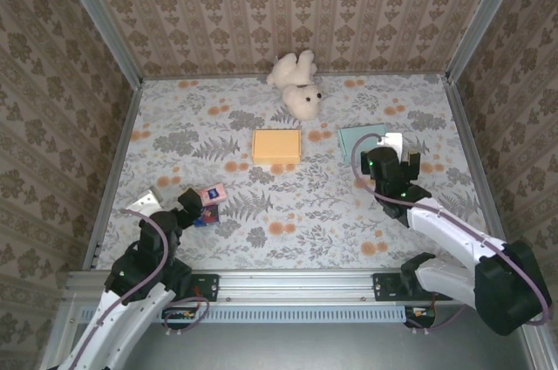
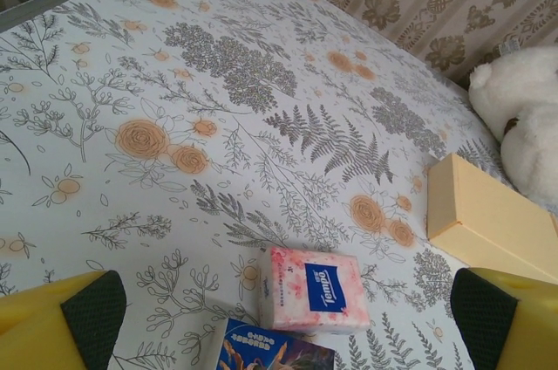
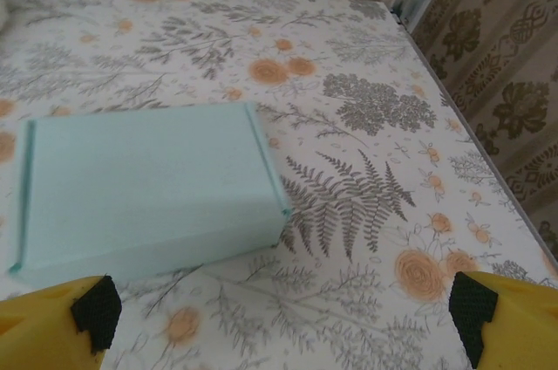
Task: Fold the paper box
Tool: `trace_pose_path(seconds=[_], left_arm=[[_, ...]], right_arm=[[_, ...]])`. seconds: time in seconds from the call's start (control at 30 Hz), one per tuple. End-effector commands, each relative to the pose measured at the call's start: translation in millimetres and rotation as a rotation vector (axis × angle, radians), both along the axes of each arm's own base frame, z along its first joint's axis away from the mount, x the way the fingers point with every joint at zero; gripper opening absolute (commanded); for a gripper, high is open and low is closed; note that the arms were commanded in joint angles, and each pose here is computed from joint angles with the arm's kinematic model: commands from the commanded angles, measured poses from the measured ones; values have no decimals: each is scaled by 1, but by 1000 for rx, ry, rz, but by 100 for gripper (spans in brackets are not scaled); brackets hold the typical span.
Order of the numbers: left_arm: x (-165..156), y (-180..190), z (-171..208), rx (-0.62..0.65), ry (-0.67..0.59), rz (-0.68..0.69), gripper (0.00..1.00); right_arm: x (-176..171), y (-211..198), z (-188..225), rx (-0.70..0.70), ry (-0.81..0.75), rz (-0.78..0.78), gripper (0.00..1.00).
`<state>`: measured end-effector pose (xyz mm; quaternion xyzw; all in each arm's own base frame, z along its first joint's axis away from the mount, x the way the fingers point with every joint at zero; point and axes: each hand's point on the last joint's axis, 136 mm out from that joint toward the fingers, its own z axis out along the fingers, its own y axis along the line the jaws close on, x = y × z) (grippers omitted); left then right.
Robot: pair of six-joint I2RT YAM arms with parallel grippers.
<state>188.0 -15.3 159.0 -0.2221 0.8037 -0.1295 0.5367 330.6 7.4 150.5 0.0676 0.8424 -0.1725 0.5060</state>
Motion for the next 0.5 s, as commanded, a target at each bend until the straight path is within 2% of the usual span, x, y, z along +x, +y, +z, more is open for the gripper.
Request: trace_pose_path(seconds=[0.0,0.13,0.2,0.47], left_arm=[[-2,6,-10,48,23,16,100],[-2,6,-12,50,24,16,100],[-2,5,-12,49,26,14,100],[-4,6,-12,51,33,8,100]], right_arm=[[15,-6,2,81,-112,47,100],[10,-16,-11,162,-258,106,100],[13,-19,-16,180,-231,110,100],[33,11,-15,166,-225,304,100]])
